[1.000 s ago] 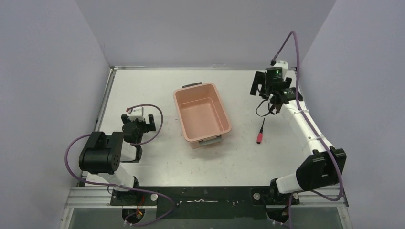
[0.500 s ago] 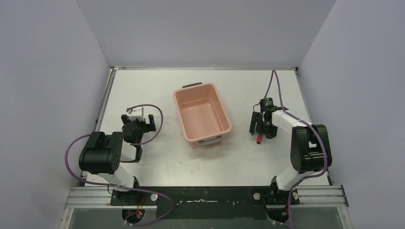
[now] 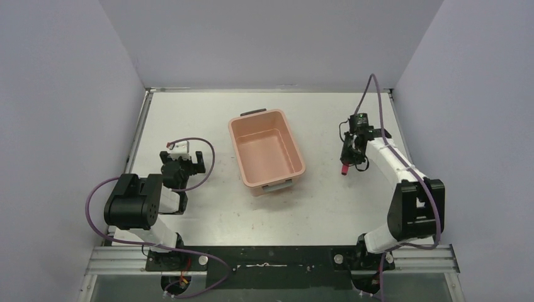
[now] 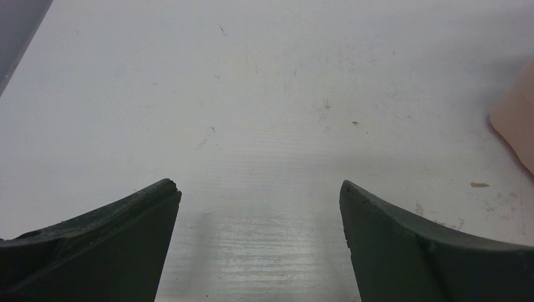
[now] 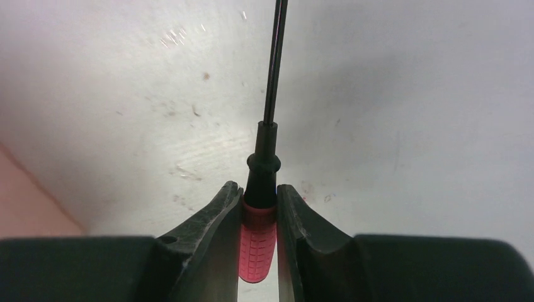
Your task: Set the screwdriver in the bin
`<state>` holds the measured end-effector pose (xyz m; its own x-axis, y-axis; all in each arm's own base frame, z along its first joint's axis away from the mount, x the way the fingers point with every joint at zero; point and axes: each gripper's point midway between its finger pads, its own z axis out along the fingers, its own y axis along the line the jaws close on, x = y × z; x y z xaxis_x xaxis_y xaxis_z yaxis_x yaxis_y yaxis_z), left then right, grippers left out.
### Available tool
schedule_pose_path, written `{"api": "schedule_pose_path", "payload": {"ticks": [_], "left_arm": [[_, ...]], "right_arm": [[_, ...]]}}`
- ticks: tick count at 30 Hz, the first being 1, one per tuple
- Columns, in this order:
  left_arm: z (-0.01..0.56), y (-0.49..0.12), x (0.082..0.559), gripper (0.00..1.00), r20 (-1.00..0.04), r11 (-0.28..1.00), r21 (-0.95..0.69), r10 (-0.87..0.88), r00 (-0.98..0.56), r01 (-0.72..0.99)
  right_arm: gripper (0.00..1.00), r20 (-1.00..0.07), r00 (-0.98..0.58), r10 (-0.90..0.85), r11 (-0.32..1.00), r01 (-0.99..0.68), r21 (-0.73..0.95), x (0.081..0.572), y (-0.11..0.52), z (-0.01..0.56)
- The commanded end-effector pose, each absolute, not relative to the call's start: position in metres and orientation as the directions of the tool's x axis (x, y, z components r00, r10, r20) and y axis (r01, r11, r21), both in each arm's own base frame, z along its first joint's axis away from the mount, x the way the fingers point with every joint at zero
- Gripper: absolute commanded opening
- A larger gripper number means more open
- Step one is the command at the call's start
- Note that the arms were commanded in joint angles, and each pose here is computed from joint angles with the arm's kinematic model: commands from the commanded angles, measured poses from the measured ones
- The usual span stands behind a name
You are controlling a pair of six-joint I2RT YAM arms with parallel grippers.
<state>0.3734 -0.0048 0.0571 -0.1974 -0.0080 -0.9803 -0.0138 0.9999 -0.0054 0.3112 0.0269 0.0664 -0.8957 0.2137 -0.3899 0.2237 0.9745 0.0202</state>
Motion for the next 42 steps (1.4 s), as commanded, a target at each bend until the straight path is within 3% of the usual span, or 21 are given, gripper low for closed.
{"api": "schedule_pose_path", "payload": {"ticks": [1, 8, 13, 19, 23, 29, 36, 42], "left_arm": [[0.074, -0.007, 0.381, 0.97, -0.991, 1.0, -0.01, -0.011, -0.134, -0.006], [0.074, -0.007, 0.381, 0.97, -0.991, 1.0, -0.009, -0.01, -0.135, -0.005], [0.074, -0.007, 0.381, 0.97, -0.991, 1.0, -0.009, -0.009, -0.134, -0.005], [0.074, -0.007, 0.381, 0.97, -0.991, 1.0, -0.01, -0.011, -0.134, -0.006], [0.074, -0.007, 0.381, 0.97, -0.991, 1.0, -0.009, -0.009, -0.134, -0.005], [0.074, -0.007, 0.381, 0.97, -0.991, 1.0, -0.01, -0.01, -0.134, -0.006], [0.075, -0.007, 0.381, 0.97, -0.991, 1.0, -0.009, -0.01, -0.134, -0.005], [0.074, -0.007, 0.381, 0.97, -0.991, 1.0, -0.009, -0.01, -0.135, -0.005]], "right_arm": [[0.0, -0.565, -0.801, 0.195, 0.972, 0.235, 0.003, 0.327, 0.017, 0.164], [0.0, -0.712, -0.676, 0.19, 0.977, 0.198, 0.074, 0.346, 0.041, 0.266], [0.0, -0.78, -0.613, 0.122, 0.99, 0.025, 0.136, 0.357, 0.123, 0.308], [0.0, -0.822, -0.569, -0.025, 0.967, -0.222, 0.125, 0.359, 0.234, 0.317], [0.0, -0.784, -0.608, -0.124, 0.946, -0.311, 0.092, 0.364, 0.281, 0.279], [0.0, -0.654, -0.721, -0.23, 0.923, -0.375, 0.089, 0.37, 0.318, 0.179], [0.0, -0.495, -0.82, -0.287, 0.921, -0.377, 0.092, 0.363, 0.33, 0.071], [0.0, -0.429, -0.857, -0.285, 0.926, -0.361, 0.106, 0.354, 0.333, 0.027]]}}
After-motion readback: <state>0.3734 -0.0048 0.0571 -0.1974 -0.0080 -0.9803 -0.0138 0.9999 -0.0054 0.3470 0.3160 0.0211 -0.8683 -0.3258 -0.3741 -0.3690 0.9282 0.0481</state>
